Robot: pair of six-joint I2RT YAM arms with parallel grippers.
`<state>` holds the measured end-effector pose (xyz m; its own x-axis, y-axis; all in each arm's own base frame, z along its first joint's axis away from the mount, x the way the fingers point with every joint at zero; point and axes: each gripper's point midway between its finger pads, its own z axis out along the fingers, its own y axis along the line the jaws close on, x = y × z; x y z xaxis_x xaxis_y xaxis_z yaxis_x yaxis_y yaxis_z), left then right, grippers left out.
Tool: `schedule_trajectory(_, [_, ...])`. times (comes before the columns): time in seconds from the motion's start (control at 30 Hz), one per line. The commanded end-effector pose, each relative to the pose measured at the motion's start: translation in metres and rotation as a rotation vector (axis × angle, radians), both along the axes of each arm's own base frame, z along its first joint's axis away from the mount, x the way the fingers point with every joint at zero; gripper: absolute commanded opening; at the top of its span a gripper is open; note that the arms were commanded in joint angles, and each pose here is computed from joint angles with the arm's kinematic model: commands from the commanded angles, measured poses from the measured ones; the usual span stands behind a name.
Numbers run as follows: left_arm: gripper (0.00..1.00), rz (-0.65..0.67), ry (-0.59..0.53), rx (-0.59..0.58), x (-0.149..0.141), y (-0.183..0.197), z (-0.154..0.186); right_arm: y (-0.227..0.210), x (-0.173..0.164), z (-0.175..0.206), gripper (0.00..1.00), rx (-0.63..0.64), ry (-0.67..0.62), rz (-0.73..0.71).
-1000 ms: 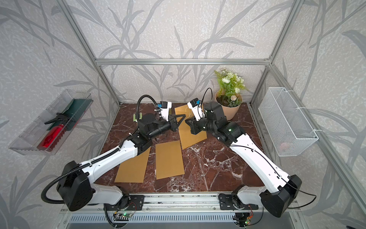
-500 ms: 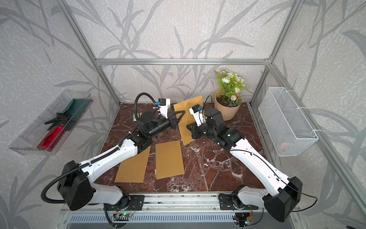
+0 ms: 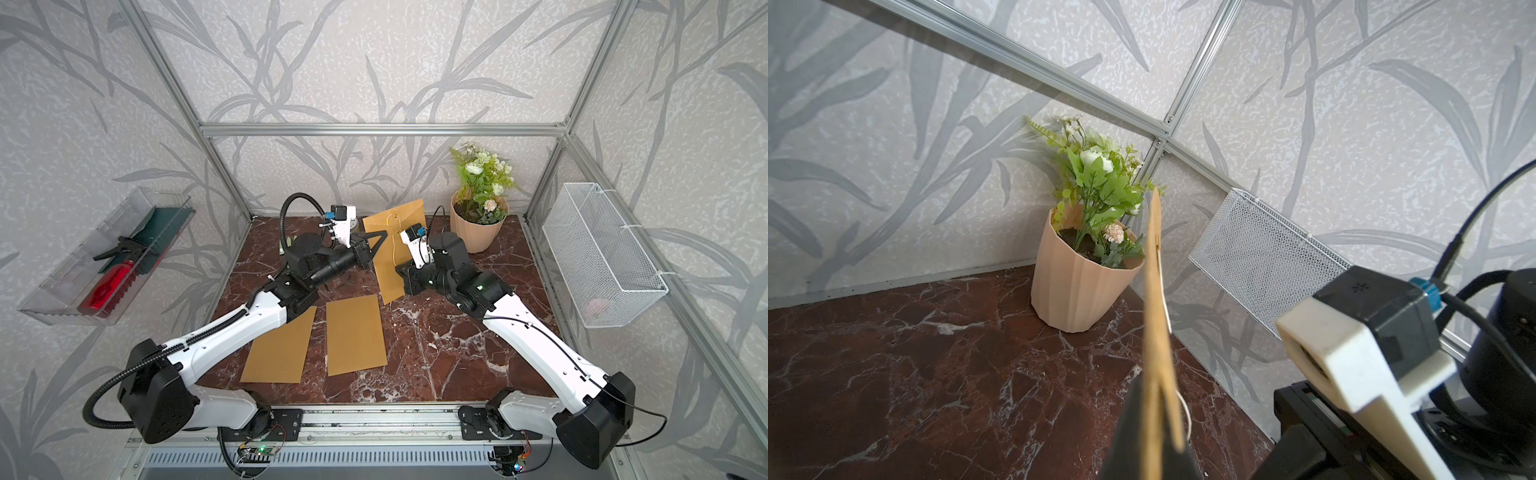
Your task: Open the file bag
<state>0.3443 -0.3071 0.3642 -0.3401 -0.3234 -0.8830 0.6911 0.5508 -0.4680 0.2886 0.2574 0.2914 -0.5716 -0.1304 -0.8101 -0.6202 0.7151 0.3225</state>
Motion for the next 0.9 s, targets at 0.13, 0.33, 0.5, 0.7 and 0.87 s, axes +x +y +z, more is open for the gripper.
schedule_trajectory(0.13, [0.00, 0.025, -0.095, -0.033, -0.008, 0.012, 0.040, -0.018, 0.002, 0.002, 0.00, -0.012, -0.021, -0.042])
schedule_trajectory(0.33, [0.00, 0.024, -0.092, -0.030, -0.008, 0.013, 0.038, -0.033, 0.009, -0.001, 0.00, -0.019, -0.011, -0.076])
schedule_trajectory(0.5, [0.00, 0.024, -0.089, -0.029, -0.010, 0.013, 0.036, -0.043, 0.014, -0.002, 0.00, -0.017, -0.005, -0.098])
schedule_trajectory(0.7, [0.00, 0.013, -0.080, -0.036, -0.010, 0.012, 0.032, -0.052, 0.019, 0.000, 0.00, -0.037, -0.006, -0.113])
schedule_trajectory(0.87, [0.00, 0.012, -0.069, -0.032, -0.012, 0.013, 0.026, -0.056, 0.024, 0.007, 0.00, -0.037, -0.018, -0.123])
